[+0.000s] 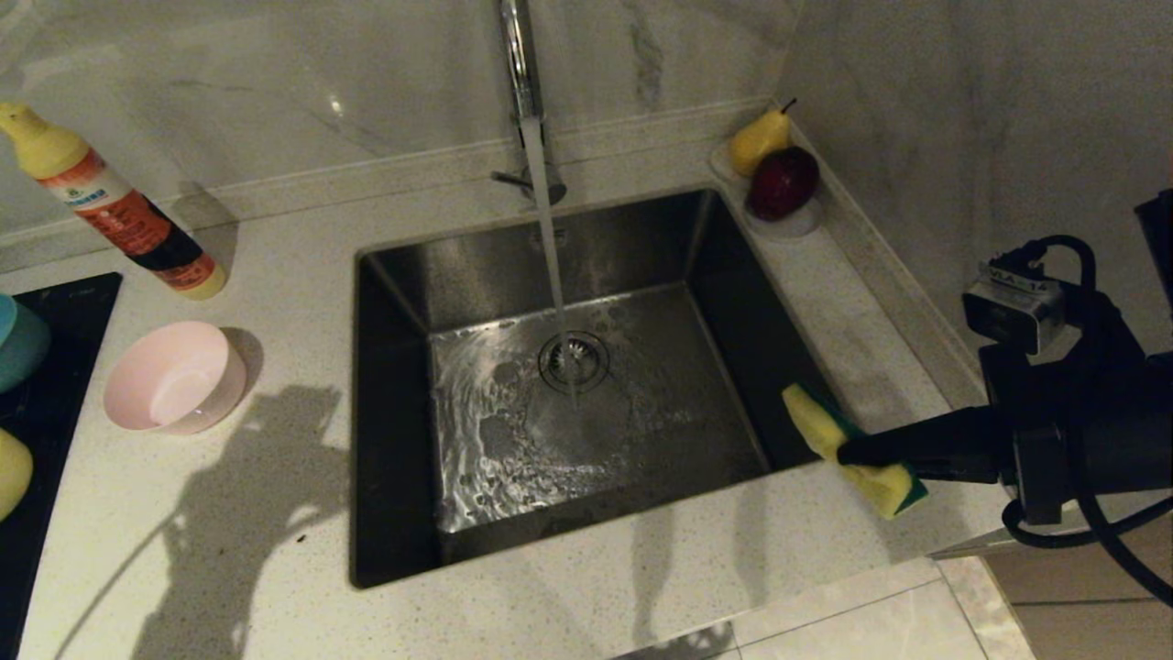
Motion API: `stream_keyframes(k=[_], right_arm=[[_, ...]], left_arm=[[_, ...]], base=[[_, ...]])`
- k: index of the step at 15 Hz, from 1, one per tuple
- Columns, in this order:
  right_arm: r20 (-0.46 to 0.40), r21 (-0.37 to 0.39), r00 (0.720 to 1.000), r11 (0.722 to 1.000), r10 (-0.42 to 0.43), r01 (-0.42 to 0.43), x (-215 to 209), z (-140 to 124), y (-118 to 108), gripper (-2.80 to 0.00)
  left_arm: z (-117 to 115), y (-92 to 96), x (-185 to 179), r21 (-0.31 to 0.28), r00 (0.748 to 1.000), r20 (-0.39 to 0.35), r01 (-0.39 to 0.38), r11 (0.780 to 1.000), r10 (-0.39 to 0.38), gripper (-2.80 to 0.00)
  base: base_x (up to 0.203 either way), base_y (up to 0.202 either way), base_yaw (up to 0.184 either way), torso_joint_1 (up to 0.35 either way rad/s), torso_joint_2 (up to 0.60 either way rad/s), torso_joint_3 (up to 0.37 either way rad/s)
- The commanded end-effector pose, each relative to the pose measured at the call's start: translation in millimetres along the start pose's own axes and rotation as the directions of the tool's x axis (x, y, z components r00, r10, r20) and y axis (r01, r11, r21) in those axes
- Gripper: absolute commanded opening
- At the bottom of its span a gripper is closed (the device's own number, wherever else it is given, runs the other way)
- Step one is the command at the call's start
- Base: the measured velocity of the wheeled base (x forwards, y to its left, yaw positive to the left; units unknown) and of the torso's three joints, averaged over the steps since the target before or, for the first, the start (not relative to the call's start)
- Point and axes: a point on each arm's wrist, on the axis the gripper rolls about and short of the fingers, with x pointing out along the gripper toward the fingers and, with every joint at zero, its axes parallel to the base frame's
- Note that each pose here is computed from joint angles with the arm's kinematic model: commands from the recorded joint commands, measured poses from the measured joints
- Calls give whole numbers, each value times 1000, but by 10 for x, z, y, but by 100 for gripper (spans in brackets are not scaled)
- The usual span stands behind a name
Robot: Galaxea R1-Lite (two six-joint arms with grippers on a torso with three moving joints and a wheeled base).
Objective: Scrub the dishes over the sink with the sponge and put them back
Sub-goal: Put down the sponge
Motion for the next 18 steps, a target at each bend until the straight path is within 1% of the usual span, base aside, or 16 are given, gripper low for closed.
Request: stream_keyframes(k=[1,3,5,6,7,8,9,10,11,13,15,17,18], right_arm=[[10,-8,1000,1000,12,-12,-40,-7,32,-280],[16,-12,1000,1000,16,-15,-50,-5,44,-280],[18,-13,1000,1000,15,-15,-60,-14,44,-280],[19,-11,1000,1000,11,-11,-56,-13,38,-280],[19,-11,1000,1000,11,-11,-58,-18,38,-280],[24,-17,1000,1000,14,-14,-71,-16,52,-280],[27,-24,999,1000,19,-18,-77,-9,64,-280],[31,-26,999,999,21,-20,-83,-2,72,-280],[32,-32,999,999,24,-23,-92,-6,81,-280],[37,-43,999,999,23,-21,-101,-8,82,-280],[61,-92,998,996,-13,18,-92,-3,56,-280],[105,-122,993,990,-52,65,-106,15,53,-280],[116,-129,992,989,-56,71,-123,13,58,-280]], left_arm=[[-364,-152,-515,19,996,83,25,999,-27,-280],[-733,-210,-635,5,998,58,40,999,-40,-280],[-1055,-252,-726,-2,998,50,31,1000,-30,-280],[-1252,-256,-710,-10,1000,12,-1,1000,1,-280],[-1409,-246,-678,-18,998,-32,-59,998,58,-280],[-1574,-235,-647,-20,989,-76,-127,992,125,-280],[-1731,-229,-621,-14,978,-112,-177,984,174,-280],[-1826,-225,-605,-11,972,-113,-208,978,206,-280],[-1839,-220,-598,-18,969,-91,-231,973,228,-280],[-1875,-223,-601,-6,966,-127,-228,974,226,-280],[-1907,-228,-604,-1,964,-158,-215,977,212,-280],[-1900,-228,-604,-10,965,-149,-218,976,214,-280],[-1898,-227,-604,-12,965,-148,-219,976,215,-280]], base=[[0,0,0,0,0,0],[0,0,0,0,0,0],[0,0,0,0,0,0],[0,0,0,0,0,0],[0,0,0,0,0,0],[0,0,0,0,0,0],[0,0,0,0,0,0],[0,0,0,0,0,0],[0,0,0,0,0,0],[0,0,0,0,0,0],[0,0,0,0,0,0],[0,0,0,0,0,0],[0,0,0,0,0,0]])
